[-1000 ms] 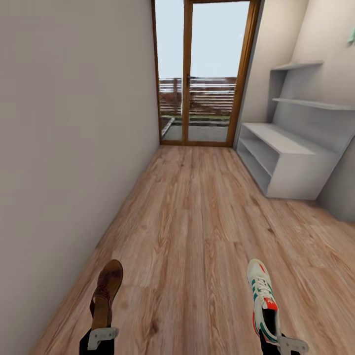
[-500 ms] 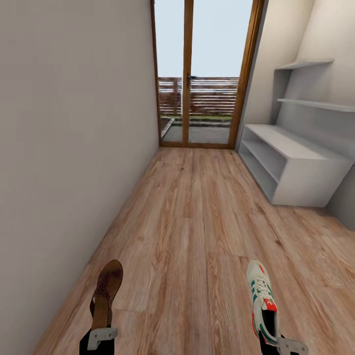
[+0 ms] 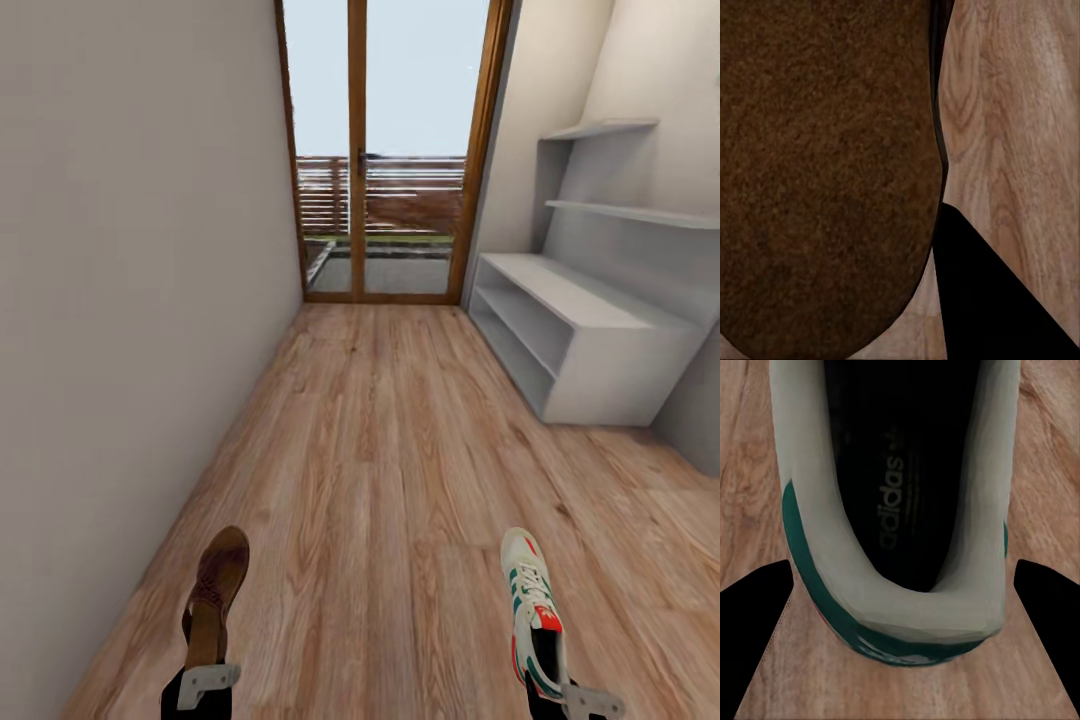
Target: Pick up the two gym shoes and the two sandals from the corridor floor and place them onto the hallstand (shoe rack) in the corridor, making sure they are on the rack and not on the floor. Arrange them so the two gym shoes are next to each other and the two sandals are next to each other.
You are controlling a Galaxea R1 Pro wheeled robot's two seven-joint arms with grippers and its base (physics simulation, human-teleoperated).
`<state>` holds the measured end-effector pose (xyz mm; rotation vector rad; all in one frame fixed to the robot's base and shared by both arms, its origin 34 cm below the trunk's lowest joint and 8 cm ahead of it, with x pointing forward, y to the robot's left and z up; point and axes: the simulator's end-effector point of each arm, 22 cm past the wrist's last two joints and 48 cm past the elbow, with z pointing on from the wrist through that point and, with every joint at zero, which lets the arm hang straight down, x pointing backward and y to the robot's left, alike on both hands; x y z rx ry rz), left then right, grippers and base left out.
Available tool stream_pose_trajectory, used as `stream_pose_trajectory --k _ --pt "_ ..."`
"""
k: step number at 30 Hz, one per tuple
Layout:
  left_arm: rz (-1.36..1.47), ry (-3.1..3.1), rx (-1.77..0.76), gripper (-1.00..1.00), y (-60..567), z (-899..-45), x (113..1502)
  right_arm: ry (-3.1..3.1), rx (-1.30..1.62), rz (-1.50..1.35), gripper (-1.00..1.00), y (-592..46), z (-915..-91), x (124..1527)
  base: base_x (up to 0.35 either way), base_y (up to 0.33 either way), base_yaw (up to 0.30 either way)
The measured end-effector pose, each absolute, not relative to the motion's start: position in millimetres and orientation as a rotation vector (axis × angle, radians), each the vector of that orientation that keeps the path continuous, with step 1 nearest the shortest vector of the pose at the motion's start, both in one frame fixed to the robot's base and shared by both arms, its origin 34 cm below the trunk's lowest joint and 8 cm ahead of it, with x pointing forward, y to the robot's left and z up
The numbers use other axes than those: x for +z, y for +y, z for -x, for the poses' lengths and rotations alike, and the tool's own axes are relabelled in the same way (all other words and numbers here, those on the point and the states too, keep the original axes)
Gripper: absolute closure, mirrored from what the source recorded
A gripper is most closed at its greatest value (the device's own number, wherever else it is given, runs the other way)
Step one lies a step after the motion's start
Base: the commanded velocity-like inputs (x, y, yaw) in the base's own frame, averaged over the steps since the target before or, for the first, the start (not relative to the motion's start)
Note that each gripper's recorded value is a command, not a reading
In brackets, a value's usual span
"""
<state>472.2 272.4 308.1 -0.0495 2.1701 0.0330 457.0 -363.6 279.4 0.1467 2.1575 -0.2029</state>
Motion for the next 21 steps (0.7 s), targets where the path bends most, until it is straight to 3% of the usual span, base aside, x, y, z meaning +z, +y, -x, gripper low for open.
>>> stream_pose_trajectory --k 21 --pt "0.050 2.169 0.034 1.00 272.9 -472.4 308.4 2.153 -0.215 -0.149 1.00 -369.7 -457.4 281.0 0.339 0.000 -0.002"
